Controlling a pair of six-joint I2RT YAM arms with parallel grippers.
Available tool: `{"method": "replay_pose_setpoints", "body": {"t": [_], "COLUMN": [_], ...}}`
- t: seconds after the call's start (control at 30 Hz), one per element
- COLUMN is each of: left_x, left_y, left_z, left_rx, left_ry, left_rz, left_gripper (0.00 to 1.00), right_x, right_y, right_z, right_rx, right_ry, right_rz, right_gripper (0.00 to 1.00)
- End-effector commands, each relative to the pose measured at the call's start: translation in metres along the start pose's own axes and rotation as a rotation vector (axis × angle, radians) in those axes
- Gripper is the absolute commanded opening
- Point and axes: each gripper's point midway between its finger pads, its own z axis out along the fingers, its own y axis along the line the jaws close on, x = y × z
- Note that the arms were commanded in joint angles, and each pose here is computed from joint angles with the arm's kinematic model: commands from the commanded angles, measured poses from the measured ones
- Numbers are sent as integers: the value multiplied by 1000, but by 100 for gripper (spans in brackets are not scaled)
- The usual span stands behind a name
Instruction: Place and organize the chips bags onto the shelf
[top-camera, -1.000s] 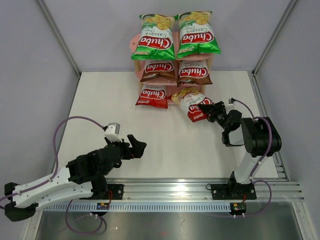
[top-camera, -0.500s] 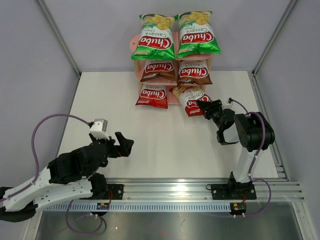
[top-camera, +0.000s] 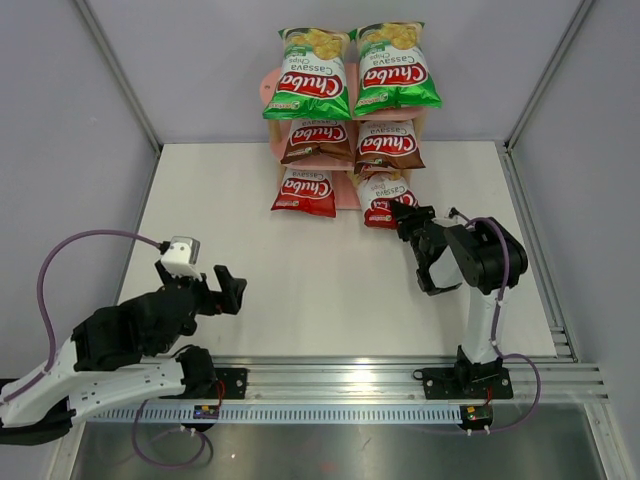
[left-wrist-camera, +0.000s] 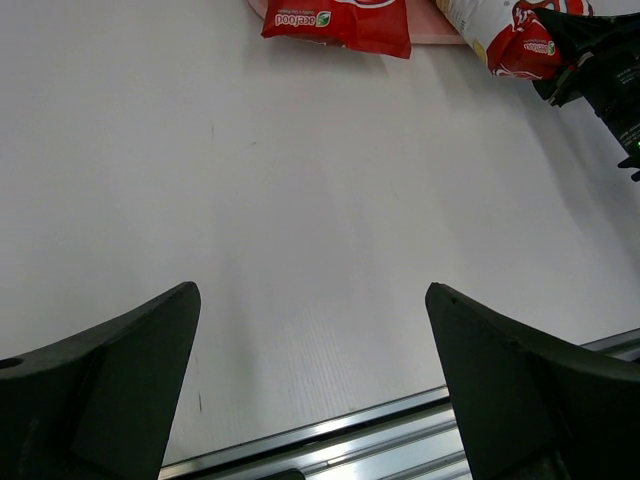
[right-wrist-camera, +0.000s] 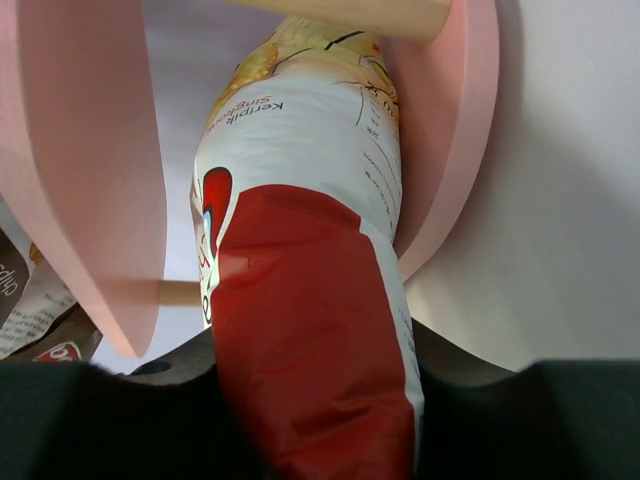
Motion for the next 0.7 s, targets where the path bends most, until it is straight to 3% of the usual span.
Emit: {"method": "replay_pose_setpoints", "body": {"t": [0.0, 0.37, 0.67], "left_x": [-9, -15, -19], "left_y": [4, 22, 28], "left_z": [-3, -12, -17], "left_rx": [17, -3, 4], "left_ry": [-62, -129, -158], "left_rz": [0, -82, -105], "left_gripper": [99, 99, 99], "right_x": [-26, -2, 11], "right_y": [10, 2, 4], "right_z": [3, 35, 73], "right_rx": [-50, 12, 22], "right_ry": [-210, -324, -320], "right_rz": [8, -6, -27], "right_gripper": [23, 25, 25]}}
